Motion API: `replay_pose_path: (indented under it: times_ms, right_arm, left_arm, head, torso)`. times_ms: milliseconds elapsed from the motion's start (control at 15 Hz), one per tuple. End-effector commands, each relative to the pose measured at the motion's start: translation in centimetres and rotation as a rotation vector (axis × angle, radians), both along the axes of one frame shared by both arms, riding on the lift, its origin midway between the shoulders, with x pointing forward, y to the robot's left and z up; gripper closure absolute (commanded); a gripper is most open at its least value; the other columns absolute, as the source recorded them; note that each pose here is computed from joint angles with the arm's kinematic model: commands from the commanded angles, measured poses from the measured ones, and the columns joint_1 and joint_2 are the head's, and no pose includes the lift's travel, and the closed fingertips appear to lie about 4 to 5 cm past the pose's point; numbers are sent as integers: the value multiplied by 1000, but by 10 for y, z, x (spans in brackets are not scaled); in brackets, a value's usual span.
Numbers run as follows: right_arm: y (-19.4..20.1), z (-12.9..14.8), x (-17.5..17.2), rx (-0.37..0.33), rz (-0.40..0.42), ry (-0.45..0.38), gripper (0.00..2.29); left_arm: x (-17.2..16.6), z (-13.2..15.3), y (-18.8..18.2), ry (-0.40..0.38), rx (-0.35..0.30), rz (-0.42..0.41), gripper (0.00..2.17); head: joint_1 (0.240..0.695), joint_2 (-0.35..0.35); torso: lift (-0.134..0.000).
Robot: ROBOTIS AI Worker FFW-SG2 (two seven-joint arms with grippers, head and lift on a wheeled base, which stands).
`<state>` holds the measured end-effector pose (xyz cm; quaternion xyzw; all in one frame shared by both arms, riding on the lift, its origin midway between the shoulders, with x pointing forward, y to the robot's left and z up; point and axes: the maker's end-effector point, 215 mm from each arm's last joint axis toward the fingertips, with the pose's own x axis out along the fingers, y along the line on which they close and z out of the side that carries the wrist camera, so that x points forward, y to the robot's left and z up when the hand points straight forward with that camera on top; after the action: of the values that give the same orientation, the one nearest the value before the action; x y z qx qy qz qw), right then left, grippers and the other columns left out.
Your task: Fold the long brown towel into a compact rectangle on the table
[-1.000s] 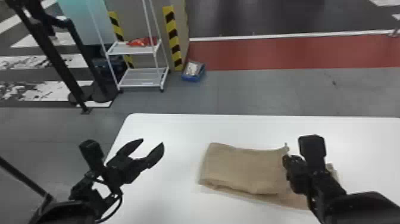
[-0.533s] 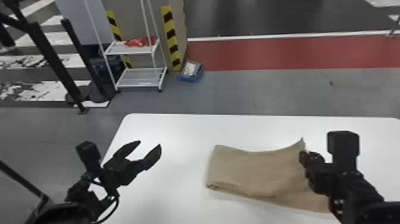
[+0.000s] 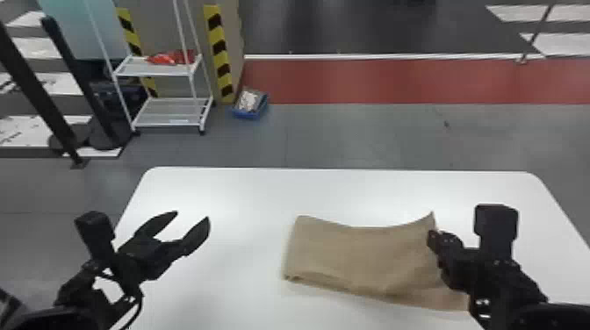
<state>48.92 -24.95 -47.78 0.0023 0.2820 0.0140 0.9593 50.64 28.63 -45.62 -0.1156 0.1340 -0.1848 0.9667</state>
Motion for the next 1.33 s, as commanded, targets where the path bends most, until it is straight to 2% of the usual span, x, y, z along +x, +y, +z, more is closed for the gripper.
replay_pose_path:
  times_ms: [0, 67, 200, 333, 533, 733, 1067, 1133, 1200, 1267]
  right_arm:
    - [7, 26, -3, 19, 11, -36, 1534]
    - [7, 34, -8, 21, 10, -40, 1534]
    - [-7, 33, -13, 10, -11, -32, 1524]
    - [-19, -1, -18, 8, -29, 21, 1524]
    - [-43, -29, -9, -16, -61, 16, 1521]
    - [-58, -33, 12, -73, -65, -46, 1480]
    - [-63, -60, 0, -79, -78, -4, 1460]
    - [-71, -68, -6, -111, -100, 33, 1200]
    - [-82, -66, -8, -161, -125, 34, 495]
    - [-92, -64, -10, -205, -148, 27, -2]
  left_arm:
    - [-4, -3, 3, 10, 6, 2, 80]
    - [-4, -4, 5, 13, 6, 5, 80]
    - [-5, -4, 5, 12, 7, 6, 80]
    - [-6, -6, 2, 14, 3, 2, 80]
    - [-7, -8, -1, 17, 8, -4, 80]
    - [-14, -10, 1, 22, 10, -3, 80]
    - [-21, -11, 3, 24, 14, 1, 80]
    - [-22, -8, 1, 19, 15, -4, 80]
    - [-22, -5, -1, 13, 15, -5, 80]
    - [-22, -2, -2, 8, 15, -4, 80]
  head:
    - [695, 40]
    - [695, 42]
    - [695, 50]
    - [695, 46]
    - [695, 17]
    - [695, -8]
    - [695, -21]
    - [695, -22]
    - [695, -24]
    - [695, -37]
  torso:
    - [0]
    - [0]
    - [0]
    - [0]
    - [0]
    - [0]
    - [0]
    - [0]
    - [0]
    - [0]
